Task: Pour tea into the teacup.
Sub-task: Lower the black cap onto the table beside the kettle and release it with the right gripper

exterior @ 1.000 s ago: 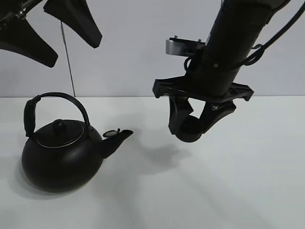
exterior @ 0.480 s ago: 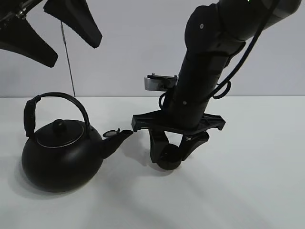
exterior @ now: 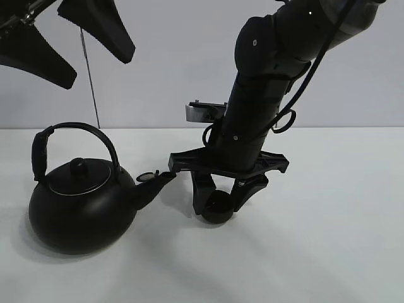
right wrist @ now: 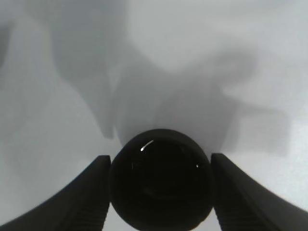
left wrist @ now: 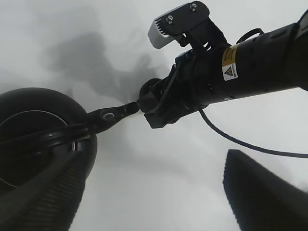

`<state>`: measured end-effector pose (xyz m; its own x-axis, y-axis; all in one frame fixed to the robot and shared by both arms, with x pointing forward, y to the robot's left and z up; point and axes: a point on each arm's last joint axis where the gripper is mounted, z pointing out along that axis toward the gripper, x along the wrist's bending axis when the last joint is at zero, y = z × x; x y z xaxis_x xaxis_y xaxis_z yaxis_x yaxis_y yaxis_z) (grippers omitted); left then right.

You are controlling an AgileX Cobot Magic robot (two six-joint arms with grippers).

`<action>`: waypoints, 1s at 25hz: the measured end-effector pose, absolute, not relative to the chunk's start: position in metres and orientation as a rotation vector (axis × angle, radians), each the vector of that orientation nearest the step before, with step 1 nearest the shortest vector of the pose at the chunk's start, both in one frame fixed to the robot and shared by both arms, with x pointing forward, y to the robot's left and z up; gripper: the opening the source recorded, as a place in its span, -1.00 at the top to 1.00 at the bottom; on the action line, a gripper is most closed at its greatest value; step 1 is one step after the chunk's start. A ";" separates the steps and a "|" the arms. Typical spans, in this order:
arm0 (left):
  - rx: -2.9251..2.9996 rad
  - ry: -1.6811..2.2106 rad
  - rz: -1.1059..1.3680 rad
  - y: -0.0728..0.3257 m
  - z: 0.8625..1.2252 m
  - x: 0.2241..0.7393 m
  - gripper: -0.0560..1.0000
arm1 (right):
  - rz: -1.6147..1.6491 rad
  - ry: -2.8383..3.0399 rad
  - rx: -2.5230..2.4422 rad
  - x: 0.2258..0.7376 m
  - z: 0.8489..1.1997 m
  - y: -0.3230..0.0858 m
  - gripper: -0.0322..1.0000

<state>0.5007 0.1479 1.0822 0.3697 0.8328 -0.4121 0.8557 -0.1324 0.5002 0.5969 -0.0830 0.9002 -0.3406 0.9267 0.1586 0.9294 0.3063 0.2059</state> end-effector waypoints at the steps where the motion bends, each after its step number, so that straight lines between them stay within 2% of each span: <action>1: 1.953 1.457 -0.043 0.148 1.082 0.501 -0.19 | -0.410 -2.531 -1.798 0.597 0.900 -0.083 0.16; 17: 1.953 1.457 -0.043 0.148 1.082 0.501 -0.19 | -0.400 -2.481 -1.812 0.595 0.894 -0.081 0.08; 25: 1.953 1.457 -0.043 0.148 1.082 0.501 -0.19 | -0.448 -2.485 -1.812 0.595 0.910 -0.081 0.02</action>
<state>0.5007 0.1479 1.0822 0.3697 0.8328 -0.4121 0.8557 -0.1324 0.5002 0.5946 -0.0808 0.9100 -0.3196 0.9273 0.1950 0.9369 0.2785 0.2111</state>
